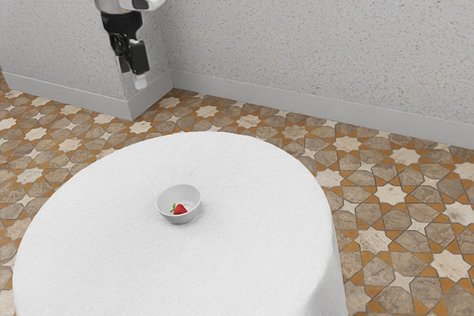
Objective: Take strawberry from the bowl
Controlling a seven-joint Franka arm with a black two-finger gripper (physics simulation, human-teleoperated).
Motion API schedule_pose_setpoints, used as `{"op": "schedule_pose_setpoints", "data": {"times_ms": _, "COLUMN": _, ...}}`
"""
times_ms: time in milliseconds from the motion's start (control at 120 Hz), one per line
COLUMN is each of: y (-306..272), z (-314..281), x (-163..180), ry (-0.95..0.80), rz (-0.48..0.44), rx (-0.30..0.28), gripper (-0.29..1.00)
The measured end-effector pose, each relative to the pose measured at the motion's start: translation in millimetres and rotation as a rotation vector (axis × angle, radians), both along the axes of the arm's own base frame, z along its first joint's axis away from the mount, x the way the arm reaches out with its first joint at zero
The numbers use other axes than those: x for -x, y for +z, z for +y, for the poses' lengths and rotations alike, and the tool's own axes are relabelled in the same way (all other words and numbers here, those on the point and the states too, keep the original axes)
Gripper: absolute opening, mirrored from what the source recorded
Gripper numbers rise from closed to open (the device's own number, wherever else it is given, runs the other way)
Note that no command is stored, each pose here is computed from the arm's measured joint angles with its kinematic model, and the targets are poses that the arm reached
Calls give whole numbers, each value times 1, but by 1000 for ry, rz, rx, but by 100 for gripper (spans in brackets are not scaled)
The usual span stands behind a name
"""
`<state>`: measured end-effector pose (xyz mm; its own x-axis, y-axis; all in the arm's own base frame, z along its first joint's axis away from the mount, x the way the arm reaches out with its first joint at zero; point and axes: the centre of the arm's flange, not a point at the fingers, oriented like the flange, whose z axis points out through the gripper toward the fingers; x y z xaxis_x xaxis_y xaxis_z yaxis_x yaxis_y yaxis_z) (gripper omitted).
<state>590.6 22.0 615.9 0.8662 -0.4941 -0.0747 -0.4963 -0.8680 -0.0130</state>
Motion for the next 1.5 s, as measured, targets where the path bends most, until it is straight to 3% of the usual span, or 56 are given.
{"op": "schedule_pose_setpoints", "data": {"times_ms": 275, "y": 1, "z": 6, "x": 3, "ry": -109, "rz": 7, "rx": 18, "gripper": 70}}
{"op": "schedule_pose_setpoints", "data": {"times_ms": 375, "y": -62, "z": -58, "x": 42, "ry": -325, "rz": 118, "rx": -10, "gripper": 69}}
{"op": "schedule_pose_setpoints", "data": {"times_ms": 467, "y": -142, "z": -107, "x": 31, "ry": -508, "rz": 180, "rx": 15, "gripper": 69}}
{"op": "schedule_pose_setpoints", "data": {"times_ms": 642, "y": -248, "z": -56, "x": -6, "ry": -598, "rz": 204, "rx": 85, "gripper": 69}}
{"op": "schedule_pose_setpoints", "data": {"times_ms": 767, "y": -287, "z": -53, "x": -7, "ry": -737, "rz": 203, "rx": 74, "gripper": 62}}
{"op": "schedule_pose_setpoints", "data": {"times_ms": 1108, "y": -320, "z": -52, "x": -14, "ry": -985, "rz": 128, "rx": 72, "gripper": 42}}
{"op": "schedule_pose_setpoints", "data": {"times_ms": 1500, "y": -353, "z": -36, "x": -17, "ry": -1090, "rz": 114, "rx": 106, "gripper": 38}}
